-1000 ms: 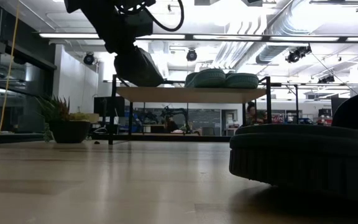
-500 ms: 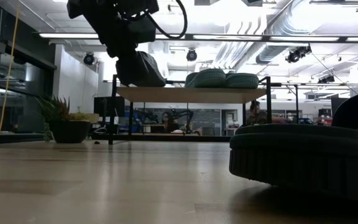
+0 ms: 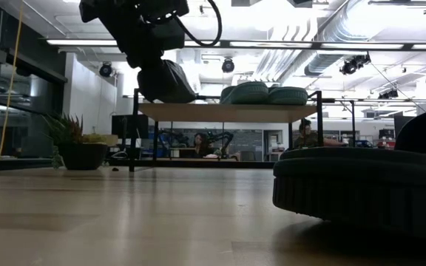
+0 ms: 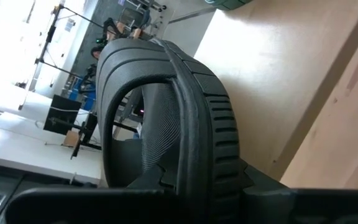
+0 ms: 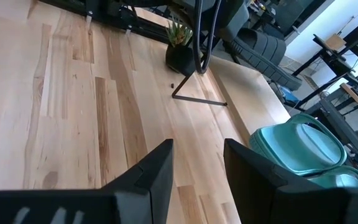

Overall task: Pick and place slides into the shelf
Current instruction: Put the top black slide on the shelf

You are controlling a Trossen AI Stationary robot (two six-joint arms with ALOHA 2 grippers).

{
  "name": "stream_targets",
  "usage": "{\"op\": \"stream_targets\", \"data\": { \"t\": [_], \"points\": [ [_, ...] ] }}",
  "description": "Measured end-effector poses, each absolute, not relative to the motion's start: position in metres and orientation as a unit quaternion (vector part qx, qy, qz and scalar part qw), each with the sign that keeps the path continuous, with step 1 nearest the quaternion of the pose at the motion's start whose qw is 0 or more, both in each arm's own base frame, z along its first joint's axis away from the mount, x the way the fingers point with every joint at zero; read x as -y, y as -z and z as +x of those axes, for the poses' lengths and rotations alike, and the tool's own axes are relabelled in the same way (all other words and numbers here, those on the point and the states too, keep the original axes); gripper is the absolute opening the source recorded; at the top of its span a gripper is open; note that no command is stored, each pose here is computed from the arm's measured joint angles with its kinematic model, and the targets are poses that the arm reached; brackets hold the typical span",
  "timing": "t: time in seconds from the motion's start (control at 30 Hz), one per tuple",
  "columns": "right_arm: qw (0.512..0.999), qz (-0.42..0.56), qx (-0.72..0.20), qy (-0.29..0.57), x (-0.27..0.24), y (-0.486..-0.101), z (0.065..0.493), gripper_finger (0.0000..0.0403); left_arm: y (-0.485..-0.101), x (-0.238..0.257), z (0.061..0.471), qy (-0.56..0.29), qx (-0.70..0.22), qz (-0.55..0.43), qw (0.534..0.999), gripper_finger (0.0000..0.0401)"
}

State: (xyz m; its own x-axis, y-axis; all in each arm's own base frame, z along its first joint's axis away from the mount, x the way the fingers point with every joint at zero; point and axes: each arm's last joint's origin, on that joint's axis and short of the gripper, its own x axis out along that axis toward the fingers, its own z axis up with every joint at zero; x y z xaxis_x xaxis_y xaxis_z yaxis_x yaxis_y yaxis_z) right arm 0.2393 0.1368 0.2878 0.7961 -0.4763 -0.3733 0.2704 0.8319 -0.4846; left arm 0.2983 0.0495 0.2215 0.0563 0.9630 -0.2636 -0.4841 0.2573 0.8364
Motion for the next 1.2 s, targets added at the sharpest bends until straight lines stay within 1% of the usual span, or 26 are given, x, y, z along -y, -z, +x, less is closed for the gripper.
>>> {"op": "stream_targets", "data": {
  "t": [0.3,0.67,0.8,1.2],
  "points": [
    [0.925,-0.208,-0.248,0.200,-0.1368,-0.2877,0.2394,0.0131,-0.2215,-0.0495,0.2980,-0.544,-0.423,0.284,0.667,0.0037],
    [0.926,-0.202,-0.248,0.199,-0.1369,-0.2876,0.2394,0.0131,-0.2211,-0.0494,0.2984,-0.543,-0.419,0.272,0.675,0.0042],
    [0.926,-0.203,-0.248,0.199,-0.1369,-0.2876,0.2394,0.0131,-0.2204,-0.0492,0.2986,-0.537,-0.421,0.266,0.681,0.0070],
    [0.926,-0.203,-0.248,0.198,-0.1370,-0.2876,0.2393,0.0131,-0.2189,-0.0489,0.2988,-0.515,-0.440,0.271,0.684,0.0196]
  ]
}}
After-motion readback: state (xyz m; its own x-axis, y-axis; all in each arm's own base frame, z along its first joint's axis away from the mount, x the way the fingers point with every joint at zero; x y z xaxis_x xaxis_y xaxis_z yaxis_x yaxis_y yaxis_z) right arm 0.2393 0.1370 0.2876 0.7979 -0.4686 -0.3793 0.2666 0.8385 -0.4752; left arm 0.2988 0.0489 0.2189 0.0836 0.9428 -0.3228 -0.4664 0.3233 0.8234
